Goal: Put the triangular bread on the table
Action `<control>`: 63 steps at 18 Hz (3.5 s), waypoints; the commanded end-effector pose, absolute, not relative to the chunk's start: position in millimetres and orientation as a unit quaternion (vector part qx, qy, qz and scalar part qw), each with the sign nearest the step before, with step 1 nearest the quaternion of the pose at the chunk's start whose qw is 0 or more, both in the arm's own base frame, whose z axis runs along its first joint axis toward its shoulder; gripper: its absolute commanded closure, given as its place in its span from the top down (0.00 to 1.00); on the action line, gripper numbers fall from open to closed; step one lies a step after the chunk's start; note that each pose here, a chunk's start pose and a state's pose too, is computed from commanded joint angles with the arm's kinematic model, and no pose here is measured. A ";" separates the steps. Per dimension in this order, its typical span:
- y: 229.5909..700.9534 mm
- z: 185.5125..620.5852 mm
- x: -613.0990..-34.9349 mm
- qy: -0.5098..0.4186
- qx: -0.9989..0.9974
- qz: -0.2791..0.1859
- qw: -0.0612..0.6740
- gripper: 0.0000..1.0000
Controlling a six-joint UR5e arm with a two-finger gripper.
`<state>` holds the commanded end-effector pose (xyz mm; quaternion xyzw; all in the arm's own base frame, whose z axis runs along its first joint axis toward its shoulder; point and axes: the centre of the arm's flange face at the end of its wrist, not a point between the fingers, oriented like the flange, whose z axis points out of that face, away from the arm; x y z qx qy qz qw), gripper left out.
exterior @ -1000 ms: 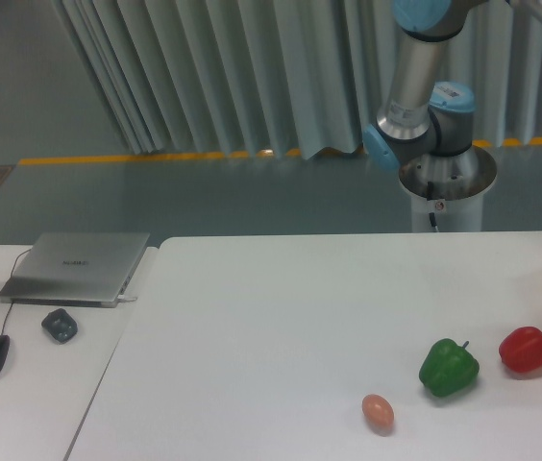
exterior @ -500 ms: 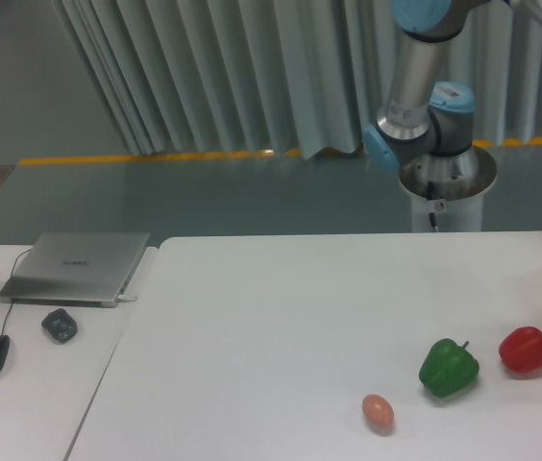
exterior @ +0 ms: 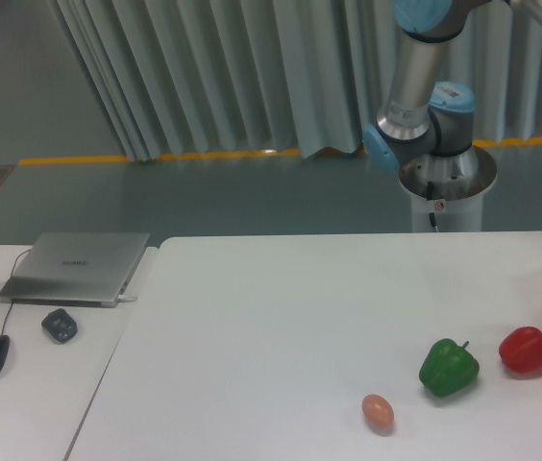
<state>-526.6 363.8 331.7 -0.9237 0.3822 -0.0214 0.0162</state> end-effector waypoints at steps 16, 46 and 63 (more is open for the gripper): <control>363.7 383.9 -527.8 0.326 -0.939 -0.036 0.099 0.11; 544.1 354.8 -451.3 -0.042 -0.989 0.060 0.130 0.14; 540.5 346.7 -447.9 -0.030 -0.991 0.078 0.105 1.00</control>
